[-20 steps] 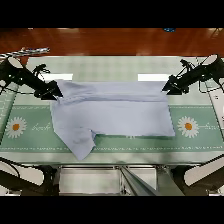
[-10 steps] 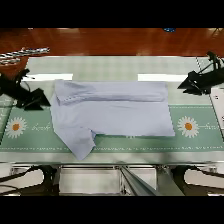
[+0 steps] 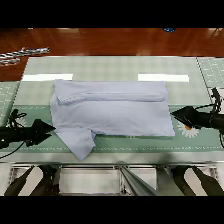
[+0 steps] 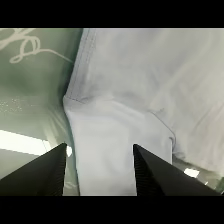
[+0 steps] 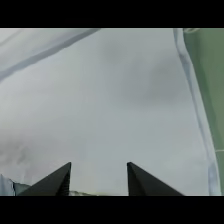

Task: Fold the shirts.

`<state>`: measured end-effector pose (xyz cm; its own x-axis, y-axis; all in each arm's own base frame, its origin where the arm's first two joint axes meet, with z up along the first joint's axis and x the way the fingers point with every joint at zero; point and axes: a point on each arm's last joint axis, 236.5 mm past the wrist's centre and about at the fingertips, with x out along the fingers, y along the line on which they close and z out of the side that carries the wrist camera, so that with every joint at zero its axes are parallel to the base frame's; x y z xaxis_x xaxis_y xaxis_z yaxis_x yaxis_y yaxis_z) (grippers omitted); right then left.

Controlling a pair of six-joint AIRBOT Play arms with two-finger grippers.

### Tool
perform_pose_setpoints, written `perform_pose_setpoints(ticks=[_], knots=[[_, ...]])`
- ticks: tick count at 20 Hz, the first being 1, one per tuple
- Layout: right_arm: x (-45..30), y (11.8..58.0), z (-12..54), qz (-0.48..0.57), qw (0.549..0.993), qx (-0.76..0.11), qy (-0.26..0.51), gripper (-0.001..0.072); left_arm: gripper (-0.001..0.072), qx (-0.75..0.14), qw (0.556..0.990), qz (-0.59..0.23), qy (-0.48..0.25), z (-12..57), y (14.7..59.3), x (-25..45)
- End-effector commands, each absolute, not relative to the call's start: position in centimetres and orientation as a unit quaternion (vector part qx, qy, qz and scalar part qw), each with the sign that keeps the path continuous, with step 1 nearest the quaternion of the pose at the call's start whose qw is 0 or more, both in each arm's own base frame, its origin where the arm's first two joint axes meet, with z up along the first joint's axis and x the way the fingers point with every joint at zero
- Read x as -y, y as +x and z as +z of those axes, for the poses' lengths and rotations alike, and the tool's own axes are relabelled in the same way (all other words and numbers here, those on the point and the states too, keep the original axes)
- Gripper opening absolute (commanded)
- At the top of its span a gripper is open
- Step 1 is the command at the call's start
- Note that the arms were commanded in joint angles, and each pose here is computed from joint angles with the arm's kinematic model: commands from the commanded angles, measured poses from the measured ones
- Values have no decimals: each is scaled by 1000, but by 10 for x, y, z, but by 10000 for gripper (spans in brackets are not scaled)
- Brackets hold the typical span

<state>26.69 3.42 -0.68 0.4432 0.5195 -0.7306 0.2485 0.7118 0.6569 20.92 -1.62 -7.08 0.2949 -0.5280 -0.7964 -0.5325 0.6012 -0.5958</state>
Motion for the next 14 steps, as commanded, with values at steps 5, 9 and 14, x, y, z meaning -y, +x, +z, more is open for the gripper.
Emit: perform_pose_setpoints(ticks=[5,9,14], knots=[[-44,254,-9,95,764,-514,378,410,507,-599,629,6,-496,-85,205,26],[-44,254,-9,91,761,-515,385,410,507,-615,604,15,-506,-103,200,29],[-54,249,-3,114,751,-520,390,411,507,-639,615,1,-461,-121,207,49]])
